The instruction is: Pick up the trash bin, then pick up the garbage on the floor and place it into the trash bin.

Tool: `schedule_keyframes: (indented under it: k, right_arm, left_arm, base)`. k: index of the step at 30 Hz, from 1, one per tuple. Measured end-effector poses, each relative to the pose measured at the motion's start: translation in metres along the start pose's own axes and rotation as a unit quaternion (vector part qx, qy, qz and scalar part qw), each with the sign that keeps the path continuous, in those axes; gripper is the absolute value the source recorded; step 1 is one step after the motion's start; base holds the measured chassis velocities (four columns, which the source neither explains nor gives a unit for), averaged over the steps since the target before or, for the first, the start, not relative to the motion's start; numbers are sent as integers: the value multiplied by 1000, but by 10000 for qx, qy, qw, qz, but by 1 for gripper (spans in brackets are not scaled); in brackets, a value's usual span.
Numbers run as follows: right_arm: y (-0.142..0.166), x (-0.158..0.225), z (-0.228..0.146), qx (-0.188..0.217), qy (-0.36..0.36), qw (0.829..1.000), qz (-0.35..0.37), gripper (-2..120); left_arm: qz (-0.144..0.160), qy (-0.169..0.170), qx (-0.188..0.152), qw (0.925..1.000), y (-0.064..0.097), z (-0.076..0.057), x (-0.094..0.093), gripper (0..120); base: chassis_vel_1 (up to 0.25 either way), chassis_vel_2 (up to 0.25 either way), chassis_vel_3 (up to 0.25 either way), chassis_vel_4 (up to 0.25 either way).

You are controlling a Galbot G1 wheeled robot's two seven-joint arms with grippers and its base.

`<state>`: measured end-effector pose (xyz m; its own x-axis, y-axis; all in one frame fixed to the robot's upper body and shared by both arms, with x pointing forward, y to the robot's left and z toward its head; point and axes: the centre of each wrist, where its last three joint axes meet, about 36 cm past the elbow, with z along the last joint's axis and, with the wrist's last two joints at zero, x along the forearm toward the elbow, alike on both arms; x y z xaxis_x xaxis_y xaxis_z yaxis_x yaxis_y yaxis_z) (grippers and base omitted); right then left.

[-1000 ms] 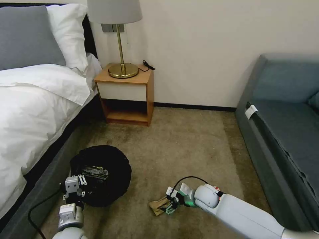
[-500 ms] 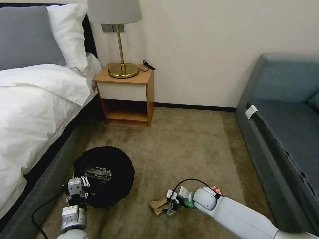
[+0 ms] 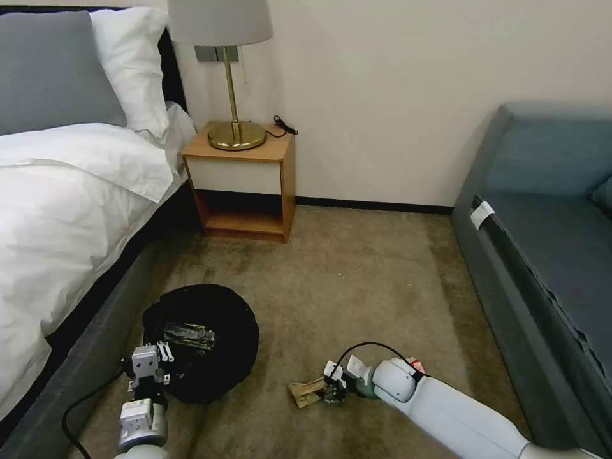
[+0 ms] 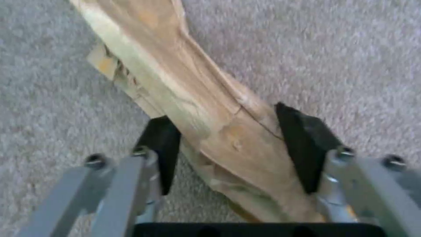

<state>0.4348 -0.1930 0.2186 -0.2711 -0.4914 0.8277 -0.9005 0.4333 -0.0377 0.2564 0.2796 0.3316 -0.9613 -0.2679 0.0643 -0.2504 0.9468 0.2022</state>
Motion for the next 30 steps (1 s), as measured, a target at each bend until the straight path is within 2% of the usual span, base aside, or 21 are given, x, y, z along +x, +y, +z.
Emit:
schedule_keyframes:
  k: [2, 4, 7, 8, 10, 12, 13, 25, 30]
  right_arm:
    - [1, -2, 4, -33, 15, 10000, 9, 39]
    - [2, -2, 6, -50, 17, 10000, 15, 36]
    - [5, -2, 10, -134, 1, 9999, 43, 20]
    - [5, -2, 10, -134, 1, 9999, 43, 20]
    - [6, -1, 11, -219, -48, 9997, 105, 10]
    - [7, 0, 11, -288, -98, 9994, 144, 7]
    - [7, 2, 10, -367, -158, 9990, 199, 1]
    - [-7, 34, 7, -942, -656, 9905, 759, 0]
    - [-23, 47, 6, -1158, -984, 9820, 1123, 0]
  left_arm:
    - [-7, -3, -8, 10000, 2, 0, 1, 4]
    - [-11, -4, -15, 10000, 2, 1, 2, 4]
    - [-18, -33, -8, 10000, 3, 1, 3, 4]
    - [-18, -33, -8, 10000, 3, 1, 3, 4]
    - [-56, -105, 51, 9999, 3, 1, 1, 4]
    - [-76, -137, 74, 9999, 3, 1, 0, 4]
    - [-97, -162, 90, 9998, 3, 2, -1, 4]
    - [-126, -97, 94, 9998, 3, 12, 0, 4]
    - [-111, -107, 91, 9998, 1, 13, 2, 4]
  base:
    - [0, 0, 0, 0]
    - [0, 0, 0, 0]
    - [0, 0, 0, 0]
    - [0, 0, 0, 0]
    - [0, 0, 0, 0]
    - [0, 0, 0, 0]
    - [0, 0, 0, 0]
    - [0, 0, 0, 0]
    - [0, 0, 0, 0]
